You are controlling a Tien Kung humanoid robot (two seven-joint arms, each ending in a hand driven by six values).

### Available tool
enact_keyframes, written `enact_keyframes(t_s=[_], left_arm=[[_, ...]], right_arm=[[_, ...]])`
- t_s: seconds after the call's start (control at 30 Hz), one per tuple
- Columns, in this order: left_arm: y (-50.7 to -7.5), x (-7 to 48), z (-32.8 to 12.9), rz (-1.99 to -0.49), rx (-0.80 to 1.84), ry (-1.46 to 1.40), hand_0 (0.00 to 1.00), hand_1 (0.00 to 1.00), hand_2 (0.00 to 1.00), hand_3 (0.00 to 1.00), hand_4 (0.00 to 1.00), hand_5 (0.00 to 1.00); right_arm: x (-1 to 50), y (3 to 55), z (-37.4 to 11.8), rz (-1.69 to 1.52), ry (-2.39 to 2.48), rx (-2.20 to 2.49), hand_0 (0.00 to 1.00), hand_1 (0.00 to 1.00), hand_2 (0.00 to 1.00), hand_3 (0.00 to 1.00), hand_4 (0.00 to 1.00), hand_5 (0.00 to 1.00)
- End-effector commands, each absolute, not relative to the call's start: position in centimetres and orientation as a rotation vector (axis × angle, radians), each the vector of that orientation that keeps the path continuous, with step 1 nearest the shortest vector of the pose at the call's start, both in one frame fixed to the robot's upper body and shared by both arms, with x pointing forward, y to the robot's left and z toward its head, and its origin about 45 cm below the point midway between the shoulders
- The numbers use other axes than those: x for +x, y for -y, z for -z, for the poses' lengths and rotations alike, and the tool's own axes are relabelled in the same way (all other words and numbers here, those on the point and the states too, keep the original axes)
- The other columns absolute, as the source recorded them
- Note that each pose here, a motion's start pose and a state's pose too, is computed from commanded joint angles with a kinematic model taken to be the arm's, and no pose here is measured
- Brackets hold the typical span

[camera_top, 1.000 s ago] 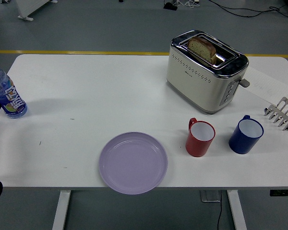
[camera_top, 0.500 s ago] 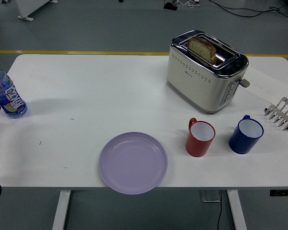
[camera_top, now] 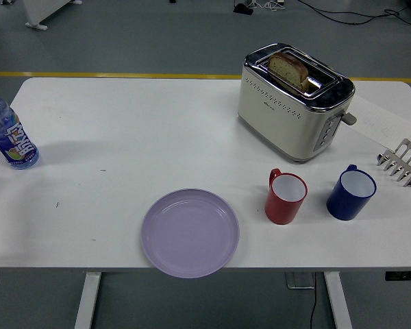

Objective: Push plate across desktop

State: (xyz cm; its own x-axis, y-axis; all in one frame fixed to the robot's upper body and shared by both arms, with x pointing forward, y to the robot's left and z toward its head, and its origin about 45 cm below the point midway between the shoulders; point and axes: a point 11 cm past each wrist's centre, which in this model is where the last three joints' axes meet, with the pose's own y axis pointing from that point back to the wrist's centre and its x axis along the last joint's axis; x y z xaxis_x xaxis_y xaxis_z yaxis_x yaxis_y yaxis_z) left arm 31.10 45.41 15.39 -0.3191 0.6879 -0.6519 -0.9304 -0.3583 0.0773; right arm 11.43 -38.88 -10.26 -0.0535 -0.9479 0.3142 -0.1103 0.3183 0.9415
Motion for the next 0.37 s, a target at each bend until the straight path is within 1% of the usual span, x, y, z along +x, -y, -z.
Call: enact_keyframes(t_s=[0.37], left_arm=[[-45.35,31.28,-15.49,-1.869,-0.631,-0.537,0.687,0.705,0.684,0.601,0.528,0.998]], right_arm=[[11.82,38.82,10.19,0.932,1.465,1.037,0.580,0.552,0.623,0.630,0.151,0.639]])
